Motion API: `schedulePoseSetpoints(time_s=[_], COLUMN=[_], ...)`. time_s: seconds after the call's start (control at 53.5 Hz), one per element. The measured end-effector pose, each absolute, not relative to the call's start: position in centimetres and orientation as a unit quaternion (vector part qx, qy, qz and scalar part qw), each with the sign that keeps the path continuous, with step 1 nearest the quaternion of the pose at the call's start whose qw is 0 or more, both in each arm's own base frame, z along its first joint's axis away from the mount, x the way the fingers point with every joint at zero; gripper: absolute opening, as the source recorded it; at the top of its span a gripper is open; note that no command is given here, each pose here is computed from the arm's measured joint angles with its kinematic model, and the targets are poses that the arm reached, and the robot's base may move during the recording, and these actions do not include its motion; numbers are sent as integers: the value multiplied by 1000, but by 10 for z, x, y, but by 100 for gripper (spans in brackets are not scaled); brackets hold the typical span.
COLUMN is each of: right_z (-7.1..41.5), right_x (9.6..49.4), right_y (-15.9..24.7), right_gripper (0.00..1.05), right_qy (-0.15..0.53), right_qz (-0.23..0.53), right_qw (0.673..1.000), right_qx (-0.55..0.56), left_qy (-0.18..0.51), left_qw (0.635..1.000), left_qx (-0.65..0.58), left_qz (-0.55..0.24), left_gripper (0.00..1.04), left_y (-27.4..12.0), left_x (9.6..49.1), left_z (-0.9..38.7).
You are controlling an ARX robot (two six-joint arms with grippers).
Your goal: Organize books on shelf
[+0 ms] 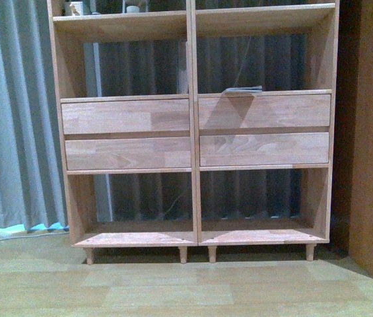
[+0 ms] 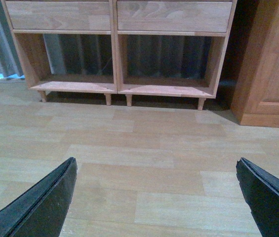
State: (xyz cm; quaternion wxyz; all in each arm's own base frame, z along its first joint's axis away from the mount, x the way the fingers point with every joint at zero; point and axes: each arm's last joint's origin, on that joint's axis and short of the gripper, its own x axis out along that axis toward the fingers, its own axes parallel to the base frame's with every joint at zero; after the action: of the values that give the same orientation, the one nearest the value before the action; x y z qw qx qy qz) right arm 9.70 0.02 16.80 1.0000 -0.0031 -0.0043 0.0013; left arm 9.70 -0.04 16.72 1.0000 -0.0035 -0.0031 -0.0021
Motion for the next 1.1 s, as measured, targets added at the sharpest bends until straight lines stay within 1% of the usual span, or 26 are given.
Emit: schedulePoseSetpoints(time_s=[1.102], right_z=[168], right_x=[97], right_y=[0], right_gripper=[98], right_qy=[-4], right_qz=[2], right_qw=[1000], right_qx=[-3], left_qy=[-3], left_qw=[1000], left_qx=[-4], left_qz=[-2], left_gripper=[97], left_y=[0], left_x=[97], left_z=[167])
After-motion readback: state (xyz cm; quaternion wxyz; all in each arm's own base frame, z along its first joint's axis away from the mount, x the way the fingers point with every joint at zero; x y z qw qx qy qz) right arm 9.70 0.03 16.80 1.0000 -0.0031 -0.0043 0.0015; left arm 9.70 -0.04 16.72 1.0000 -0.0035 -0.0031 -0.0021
